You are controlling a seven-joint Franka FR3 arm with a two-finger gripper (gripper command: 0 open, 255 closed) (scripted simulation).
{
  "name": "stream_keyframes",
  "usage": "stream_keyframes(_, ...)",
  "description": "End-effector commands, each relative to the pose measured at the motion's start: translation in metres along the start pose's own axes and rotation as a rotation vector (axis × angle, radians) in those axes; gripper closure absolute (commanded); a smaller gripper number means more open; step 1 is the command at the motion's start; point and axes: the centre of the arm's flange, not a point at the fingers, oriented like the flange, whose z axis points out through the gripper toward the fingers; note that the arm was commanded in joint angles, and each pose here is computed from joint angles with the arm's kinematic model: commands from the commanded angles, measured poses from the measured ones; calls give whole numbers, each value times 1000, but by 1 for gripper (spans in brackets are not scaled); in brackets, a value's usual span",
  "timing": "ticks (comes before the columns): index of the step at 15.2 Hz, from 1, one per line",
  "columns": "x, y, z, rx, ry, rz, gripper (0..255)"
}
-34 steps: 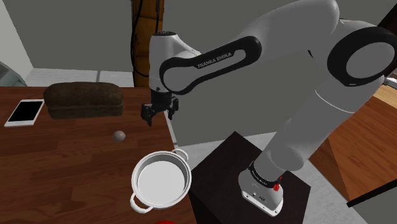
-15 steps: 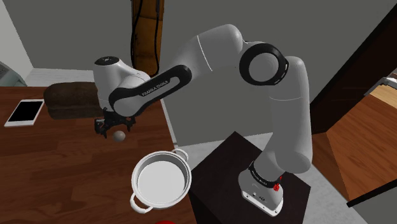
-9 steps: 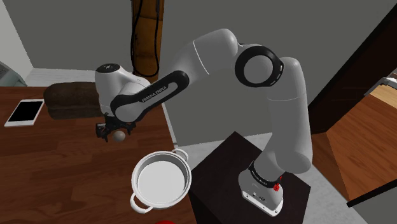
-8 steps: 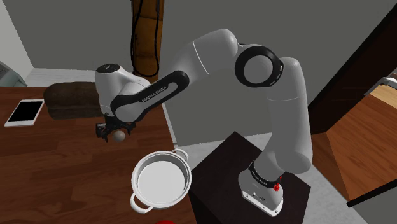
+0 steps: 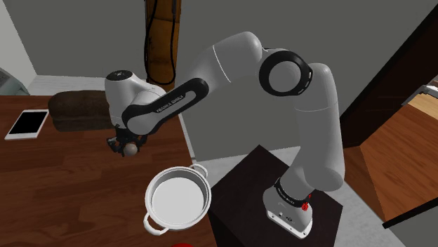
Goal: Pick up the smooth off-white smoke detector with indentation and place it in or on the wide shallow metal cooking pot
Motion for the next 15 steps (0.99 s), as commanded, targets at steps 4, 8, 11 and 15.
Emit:
stream_keyframes(4,0,0,0,0,0,0,255)
stream_keyframes(8,0,0,-11,0,0,0,255)
stream_keyframes(11,0,0,-26,0,0,0,255)
stream_keyframes(15,0,0,-48,0,0,0,255)
